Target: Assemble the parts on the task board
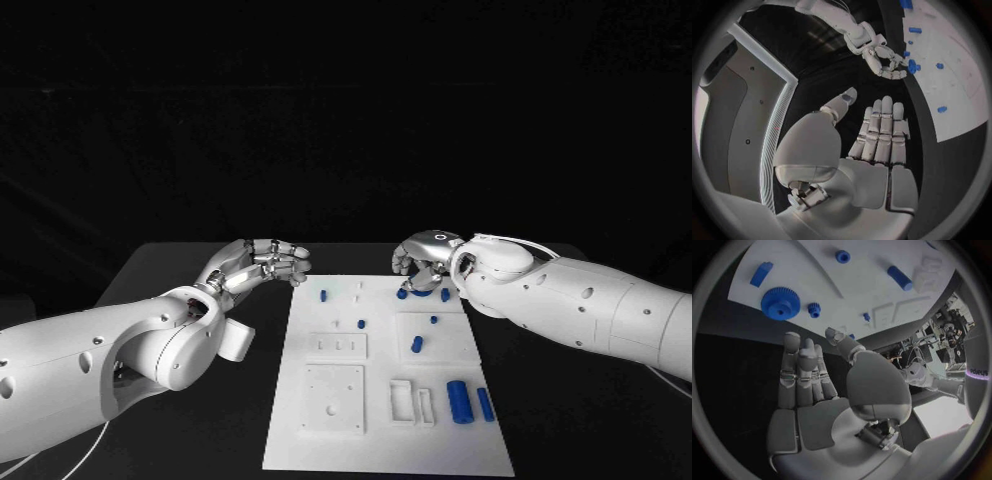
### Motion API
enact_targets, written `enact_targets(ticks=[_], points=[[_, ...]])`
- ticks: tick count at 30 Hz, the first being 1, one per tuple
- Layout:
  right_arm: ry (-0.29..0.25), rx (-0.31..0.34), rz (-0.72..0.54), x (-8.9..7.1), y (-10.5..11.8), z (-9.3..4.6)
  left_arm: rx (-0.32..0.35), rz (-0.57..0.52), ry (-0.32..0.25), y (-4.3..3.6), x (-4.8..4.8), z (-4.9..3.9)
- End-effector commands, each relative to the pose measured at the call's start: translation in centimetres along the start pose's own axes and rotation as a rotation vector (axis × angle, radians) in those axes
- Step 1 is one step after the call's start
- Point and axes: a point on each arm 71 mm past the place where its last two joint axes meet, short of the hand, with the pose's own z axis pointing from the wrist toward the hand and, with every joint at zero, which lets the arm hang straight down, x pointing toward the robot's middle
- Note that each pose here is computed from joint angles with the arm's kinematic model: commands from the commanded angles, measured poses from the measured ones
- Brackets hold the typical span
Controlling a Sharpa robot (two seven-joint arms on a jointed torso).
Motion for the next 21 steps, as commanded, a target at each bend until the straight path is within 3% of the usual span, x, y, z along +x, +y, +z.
enact_targets(ticks=[1, 21], points=[[0.016, 0.005, -0.02, 0.39, -0.14, -0.07, 0.022, -0.003, -0.004, -0.56, -0.09, 0.21], [0.031, 0.018, -0.034, 1.35, -0.25, 0.0, 0.014, -0.011, -0.002, -0.64, -0.08, 0.29]])
